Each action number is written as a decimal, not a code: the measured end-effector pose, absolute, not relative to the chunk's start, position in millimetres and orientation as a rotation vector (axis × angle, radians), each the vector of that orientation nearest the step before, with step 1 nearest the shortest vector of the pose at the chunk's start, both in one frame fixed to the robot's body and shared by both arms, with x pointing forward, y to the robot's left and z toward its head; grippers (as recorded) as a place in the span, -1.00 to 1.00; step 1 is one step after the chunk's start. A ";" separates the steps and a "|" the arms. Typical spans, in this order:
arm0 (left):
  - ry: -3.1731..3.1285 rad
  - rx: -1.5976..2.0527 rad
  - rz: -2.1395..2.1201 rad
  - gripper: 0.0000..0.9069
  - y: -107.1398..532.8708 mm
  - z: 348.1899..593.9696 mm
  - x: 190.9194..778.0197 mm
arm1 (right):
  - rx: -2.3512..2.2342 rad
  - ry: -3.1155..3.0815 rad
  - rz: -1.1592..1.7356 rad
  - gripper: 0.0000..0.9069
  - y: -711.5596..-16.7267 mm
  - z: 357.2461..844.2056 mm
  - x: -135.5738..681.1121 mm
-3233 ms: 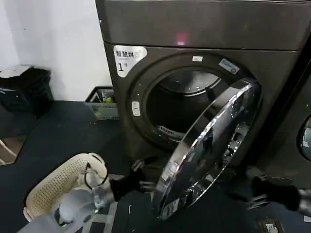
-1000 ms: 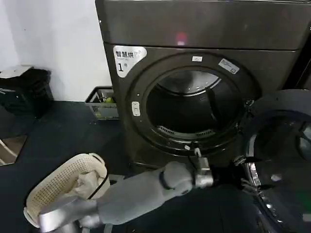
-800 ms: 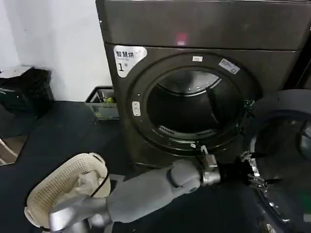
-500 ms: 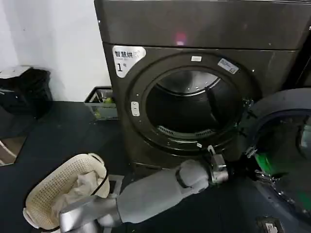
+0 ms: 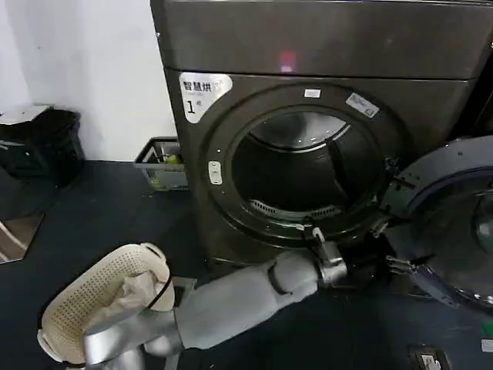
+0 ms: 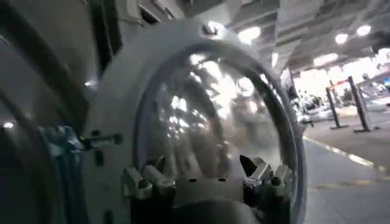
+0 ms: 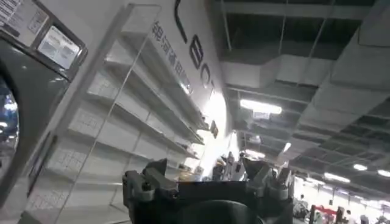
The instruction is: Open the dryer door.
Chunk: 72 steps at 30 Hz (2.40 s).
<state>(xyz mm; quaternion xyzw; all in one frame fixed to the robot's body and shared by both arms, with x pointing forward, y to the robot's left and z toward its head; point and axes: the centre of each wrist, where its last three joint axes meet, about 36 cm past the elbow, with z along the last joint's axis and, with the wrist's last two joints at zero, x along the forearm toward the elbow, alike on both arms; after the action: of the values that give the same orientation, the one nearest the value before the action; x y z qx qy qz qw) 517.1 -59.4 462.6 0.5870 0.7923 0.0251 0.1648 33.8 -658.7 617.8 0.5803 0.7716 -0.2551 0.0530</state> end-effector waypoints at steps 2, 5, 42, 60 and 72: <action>2.233 1.653 0.054 1.00 -51.4 460.9 517.2 | 1.765 2.340 -0.780 1.00 -659.2 619.7 32.9; 2.207 1.631 0.041 1.00 -36.8 458.1 517.3 | 1.767 2.333 -0.782 1.00 -659.8 621.1 31.8; 2.587 1.545 0.468 1.00 265.2 511.0 457.6 | 1.952 2.023 -0.786 1.00 -665.3 626.7 28.0; 2.941 1.450 1.178 1.00 404.2 558.8 408.2 | 1.975 1.963 -0.787 1.00 -670.1 633.2 23.7; 3.038 1.395 1.661 1.00 447.1 598.2 403.2 | 1.978 1.971 -0.765 1.00 -672.9 625.7 24.6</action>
<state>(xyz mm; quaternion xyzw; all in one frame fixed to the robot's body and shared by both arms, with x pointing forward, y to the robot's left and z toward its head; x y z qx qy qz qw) 403.2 447.1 598.2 0.3574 0.7786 0.4256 -0.2915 24.6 -672.9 625.7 0.6780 0.6756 -0.2623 0.1228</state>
